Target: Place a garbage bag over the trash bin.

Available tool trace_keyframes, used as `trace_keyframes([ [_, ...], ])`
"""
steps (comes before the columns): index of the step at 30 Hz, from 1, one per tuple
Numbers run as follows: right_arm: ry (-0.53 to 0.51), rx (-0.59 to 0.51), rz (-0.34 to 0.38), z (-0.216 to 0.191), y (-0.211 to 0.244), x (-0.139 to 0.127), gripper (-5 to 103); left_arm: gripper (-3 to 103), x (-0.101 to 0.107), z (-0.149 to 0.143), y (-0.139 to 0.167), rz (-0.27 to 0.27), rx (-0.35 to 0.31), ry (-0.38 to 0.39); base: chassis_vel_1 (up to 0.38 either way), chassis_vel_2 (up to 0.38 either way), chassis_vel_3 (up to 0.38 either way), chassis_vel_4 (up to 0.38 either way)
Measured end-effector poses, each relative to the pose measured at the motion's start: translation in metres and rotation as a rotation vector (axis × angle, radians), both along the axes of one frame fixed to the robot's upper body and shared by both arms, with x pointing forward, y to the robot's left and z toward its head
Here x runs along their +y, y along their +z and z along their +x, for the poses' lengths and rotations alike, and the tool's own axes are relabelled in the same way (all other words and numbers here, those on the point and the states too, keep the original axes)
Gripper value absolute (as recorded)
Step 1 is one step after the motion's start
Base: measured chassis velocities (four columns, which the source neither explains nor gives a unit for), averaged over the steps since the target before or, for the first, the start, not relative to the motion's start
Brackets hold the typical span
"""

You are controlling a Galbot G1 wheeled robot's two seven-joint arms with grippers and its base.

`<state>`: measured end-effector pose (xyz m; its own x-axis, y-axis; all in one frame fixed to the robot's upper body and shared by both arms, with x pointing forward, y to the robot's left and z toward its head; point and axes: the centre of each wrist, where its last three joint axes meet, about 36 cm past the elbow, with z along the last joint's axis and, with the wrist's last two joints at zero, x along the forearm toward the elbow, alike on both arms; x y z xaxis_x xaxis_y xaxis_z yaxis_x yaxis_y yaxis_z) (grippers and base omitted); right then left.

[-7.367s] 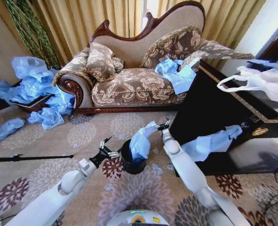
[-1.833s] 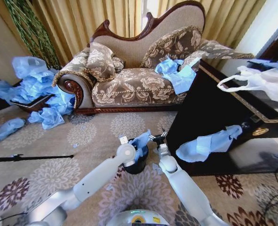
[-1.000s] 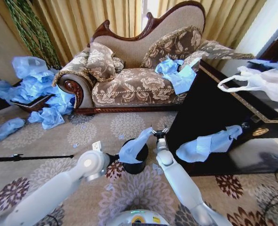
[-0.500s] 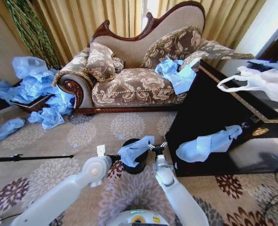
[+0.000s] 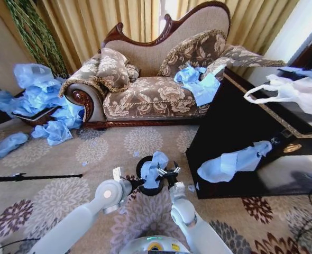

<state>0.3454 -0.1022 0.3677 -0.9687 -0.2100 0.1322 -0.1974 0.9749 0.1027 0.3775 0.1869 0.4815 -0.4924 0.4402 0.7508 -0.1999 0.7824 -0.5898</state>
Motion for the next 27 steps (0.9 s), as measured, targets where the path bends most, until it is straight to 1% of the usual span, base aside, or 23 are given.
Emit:
trace_keyframes([
  [2,0.009,0.035,0.02,-0.015,0.007,-0.006,100,0,0.0,-0.005,-0.008,-0.044,0.039,0.04,0.0,0.0,0.0,0.0],
  [3,0.014,0.056,0.034,-0.023,0.011,-0.01,100,0,0.0,-0.01,-0.012,-0.063,0.041,0.057,0.0,0.0,0.0,0.0],
  [4,0.014,0.056,0.034,-0.023,0.011,-0.01,100,0,0.0,-0.01,-0.012,-0.063,0.041,0.057,0.0,0.0,0.0,0.0],
  [5,0.016,0.072,0.044,-0.028,0.014,-0.013,100,0,-0.001,-0.014,-0.015,-0.07,0.032,0.065,0.0,0.0,0.0,0.0],
  [7,0.021,0.126,0.076,-0.038,0.02,-0.018,100,0,0.0,-0.025,-0.016,-0.103,-0.023,0.085,0.0,0.0,0.0,0.0],
  [8,0.021,0.126,0.076,-0.038,0.02,-0.018,100,0,0.0,-0.025,-0.016,-0.103,-0.023,0.085,0.0,0.0,0.0,0.0],
  [10,0.02,0.159,0.088,-0.039,0.022,-0.021,100,0,-0.001,-0.031,-0.014,-0.14,-0.043,0.098,0.0,0.0,0.0,0.0],
  [11,0.012,0.171,0.091,-0.038,0.022,-0.023,100,0,-0.002,-0.035,-0.016,-0.148,-0.055,0.097,0.0,0.0,0.0,0.0],
  [14,0.009,0.188,0.098,-0.036,0.023,-0.024,100,0,-0.001,-0.04,-0.02,-0.139,-0.078,0.088,0.0,0.0,0.0,0.0],
  [15,0.01,0.203,0.111,-0.034,0.026,-0.024,103,0,-0.001,-0.044,-0.023,-0.127,-0.102,0.077,0.0,0.0,0.0,0.0],
  [16,0.015,0.211,0.122,-0.033,0.028,-0.023,103,0,-0.001,-0.045,-0.024,-0.118,-0.124,0.069,0.0,0.0,0.0,0.0],
  [17,0.015,0.211,0.122,-0.033,0.028,-0.023,103,0,-0.001,-0.045,-0.024,-0.118,-0.124,0.069,0.0,0.0,0.0,0.0],
  [18,0.022,0.219,0.13,-0.033,0.031,-0.022,100,0,-0.002,-0.047,-0.026,-0.107,-0.148,0.06,0.0,0.0,0.0,0.0],
  [20,0.049,0.236,0.148,-0.036,0.04,-0.022,93,0,-0.004,-0.046,-0.032,-0.081,-0.224,0.04,0.0,0.0,0.0,0.0],
  [21,0.049,0.236,0.148,-0.036,0.04,-0.022,93,0,-0.004,-0.046,-0.032,-0.081,-0.224,0.04,0.0,0.0,0.0,0.0],
  [23,0.071,0.254,0.159,-0.039,0.044,-0.023,91,0,-0.006,-0.042,-0.037,-0.083,-0.265,0.038,0.0,0.0,0.0,0.0],
  [24,0.087,0.266,0.16,-0.043,0.046,-0.024,90,0,-0.007,-0.039,-0.039,-0.093,-0.283,0.036,0.0,0.0,0.0,0.0],
  [27,0.105,0.272,0.155,-0.045,0.046,-0.026,90,0,-0.009,-0.037,-0.041,-0.099,-0.292,0.033,0.0,0.0,0.0,0.0],
])
